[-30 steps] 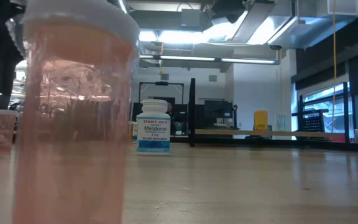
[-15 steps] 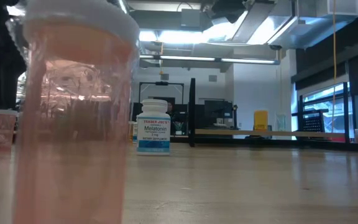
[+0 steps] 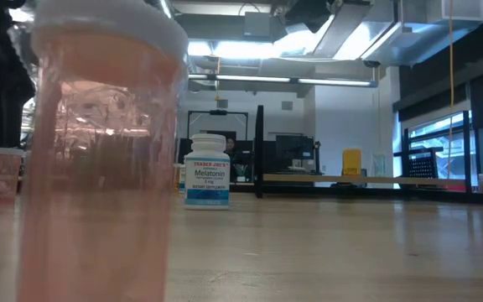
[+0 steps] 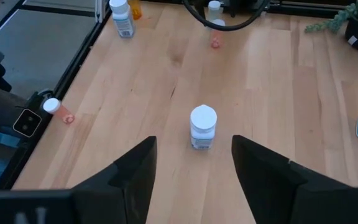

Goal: Pick and place medicine bottles onto shelf by color
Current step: Put the top left pink pill bottle on the shelf

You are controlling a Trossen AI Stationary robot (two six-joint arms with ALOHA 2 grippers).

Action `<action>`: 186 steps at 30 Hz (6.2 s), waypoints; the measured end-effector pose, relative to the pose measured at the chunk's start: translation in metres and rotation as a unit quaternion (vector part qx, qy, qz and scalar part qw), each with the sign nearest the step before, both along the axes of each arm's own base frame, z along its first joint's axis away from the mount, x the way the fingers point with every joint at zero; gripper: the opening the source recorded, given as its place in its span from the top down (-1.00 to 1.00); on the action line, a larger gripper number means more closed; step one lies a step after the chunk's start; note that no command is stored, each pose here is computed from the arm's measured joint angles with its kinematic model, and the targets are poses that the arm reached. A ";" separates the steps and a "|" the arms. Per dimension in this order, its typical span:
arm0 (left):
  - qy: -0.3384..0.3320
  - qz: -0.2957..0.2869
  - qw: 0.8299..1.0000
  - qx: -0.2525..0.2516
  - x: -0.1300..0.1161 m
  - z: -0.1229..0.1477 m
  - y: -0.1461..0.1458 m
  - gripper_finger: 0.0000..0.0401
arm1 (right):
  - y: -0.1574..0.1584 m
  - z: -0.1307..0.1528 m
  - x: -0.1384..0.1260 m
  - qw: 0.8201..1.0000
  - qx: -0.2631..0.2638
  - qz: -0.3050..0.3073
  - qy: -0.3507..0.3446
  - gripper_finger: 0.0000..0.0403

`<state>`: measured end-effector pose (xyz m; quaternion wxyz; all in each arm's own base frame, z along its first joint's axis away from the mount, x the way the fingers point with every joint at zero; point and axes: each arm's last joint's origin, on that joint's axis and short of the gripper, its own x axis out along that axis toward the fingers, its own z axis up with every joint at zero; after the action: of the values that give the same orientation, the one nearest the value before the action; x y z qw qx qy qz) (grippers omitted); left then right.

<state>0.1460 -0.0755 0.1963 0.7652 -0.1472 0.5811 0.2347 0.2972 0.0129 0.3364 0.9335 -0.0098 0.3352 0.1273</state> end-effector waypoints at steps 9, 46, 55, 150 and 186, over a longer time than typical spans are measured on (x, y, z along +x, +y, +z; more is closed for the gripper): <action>-0.004 0.002 1.000 0.003 0.000 0.000 0.000 -0.44 | 0.000 0.000 0.000 1.000 0.000 0.000 0.000 -0.05; 0.072 0.021 0.997 -0.001 0.022 -0.028 0.000 0.17 | -0.010 0.000 0.000 1.000 -0.003 -0.022 0.000 -0.05; 0.075 0.020 0.997 -0.007 0.022 -0.028 -0.001 0.49 | -0.010 0.000 0.000 1.000 -0.004 -0.022 0.000 -0.05; -0.244 -0.112 0.957 0.112 0.114 0.172 0.087 0.57 | -0.035 -0.013 0.072 0.972 -0.048 -0.130 -0.189 -0.05; -0.044 -0.171 0.984 0.015 0.219 0.022 0.114 0.57 | -0.019 0.050 -0.057 0.990 0.064 -0.108 -0.069 -0.05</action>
<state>0.3652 0.0388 0.2182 0.8210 -0.0445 0.5598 0.1025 0.2406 -0.0061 0.3863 0.9613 0.0779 0.2604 0.0457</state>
